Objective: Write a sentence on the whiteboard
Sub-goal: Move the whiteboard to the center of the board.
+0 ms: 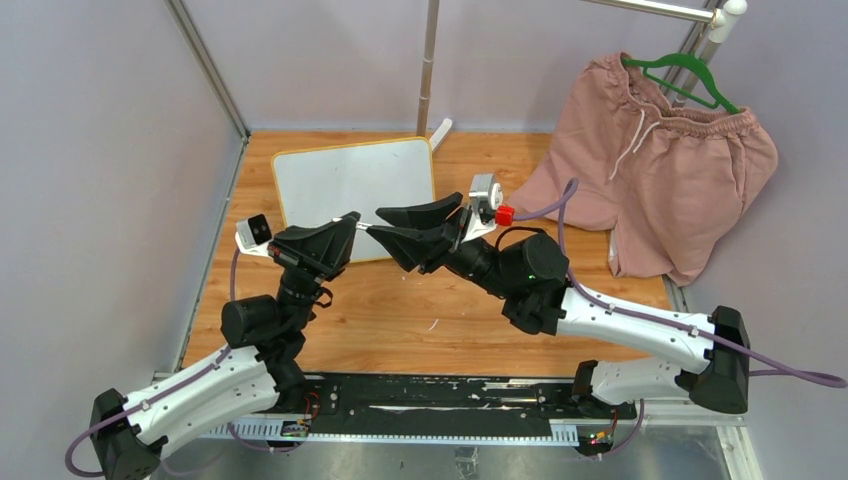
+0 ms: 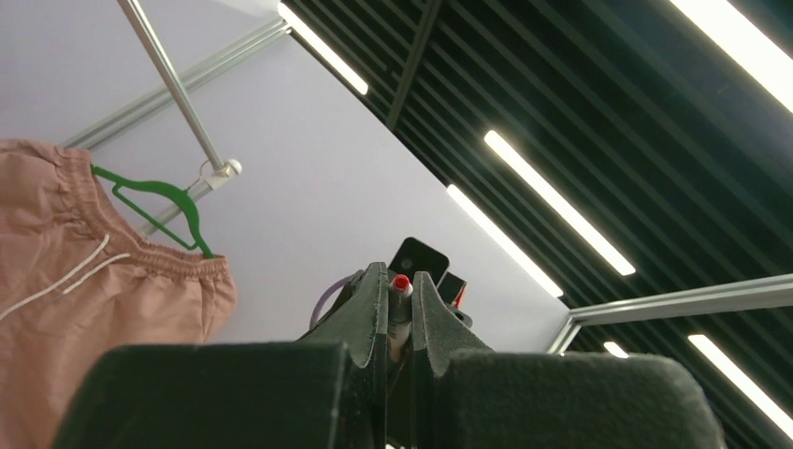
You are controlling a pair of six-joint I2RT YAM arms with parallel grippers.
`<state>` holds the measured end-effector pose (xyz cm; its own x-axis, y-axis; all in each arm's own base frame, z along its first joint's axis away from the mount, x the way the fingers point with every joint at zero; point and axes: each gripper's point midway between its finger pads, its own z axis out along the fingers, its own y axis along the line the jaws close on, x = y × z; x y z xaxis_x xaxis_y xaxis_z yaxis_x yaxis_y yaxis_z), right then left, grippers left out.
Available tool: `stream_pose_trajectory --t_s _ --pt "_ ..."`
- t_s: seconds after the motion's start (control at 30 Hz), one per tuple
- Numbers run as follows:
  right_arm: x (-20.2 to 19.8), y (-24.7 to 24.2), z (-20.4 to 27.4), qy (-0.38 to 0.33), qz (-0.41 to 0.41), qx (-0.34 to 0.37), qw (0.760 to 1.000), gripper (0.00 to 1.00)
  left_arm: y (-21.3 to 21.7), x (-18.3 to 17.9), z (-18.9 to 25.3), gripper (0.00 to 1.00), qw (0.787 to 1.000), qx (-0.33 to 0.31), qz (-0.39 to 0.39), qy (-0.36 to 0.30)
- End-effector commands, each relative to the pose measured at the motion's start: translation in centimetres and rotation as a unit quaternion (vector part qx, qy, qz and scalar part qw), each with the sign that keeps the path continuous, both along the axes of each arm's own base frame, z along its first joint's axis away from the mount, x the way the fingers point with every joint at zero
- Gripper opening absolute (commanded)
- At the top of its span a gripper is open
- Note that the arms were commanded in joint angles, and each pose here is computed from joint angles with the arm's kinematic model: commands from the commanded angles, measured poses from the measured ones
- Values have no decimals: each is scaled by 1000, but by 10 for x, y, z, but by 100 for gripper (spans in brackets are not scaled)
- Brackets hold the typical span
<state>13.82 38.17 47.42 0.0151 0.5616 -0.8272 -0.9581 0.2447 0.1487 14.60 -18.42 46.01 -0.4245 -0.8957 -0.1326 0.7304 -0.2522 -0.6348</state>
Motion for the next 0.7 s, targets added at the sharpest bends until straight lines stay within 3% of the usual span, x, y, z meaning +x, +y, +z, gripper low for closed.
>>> stream_pose_trajectory --t_s 0.0,0.33,0.67 --pt "-8 -6 20 -6 6 2 1000 42 4 -2 11 0 1000 -2 10 -7" --pt "-6 -3 14 11 5 -30 999 42 0 -3 14 0 1000 9 9 -13" --pt "-5 -5 12 17 0 -37 999 23 -3 -2 13 0 1000 20 12 -11"
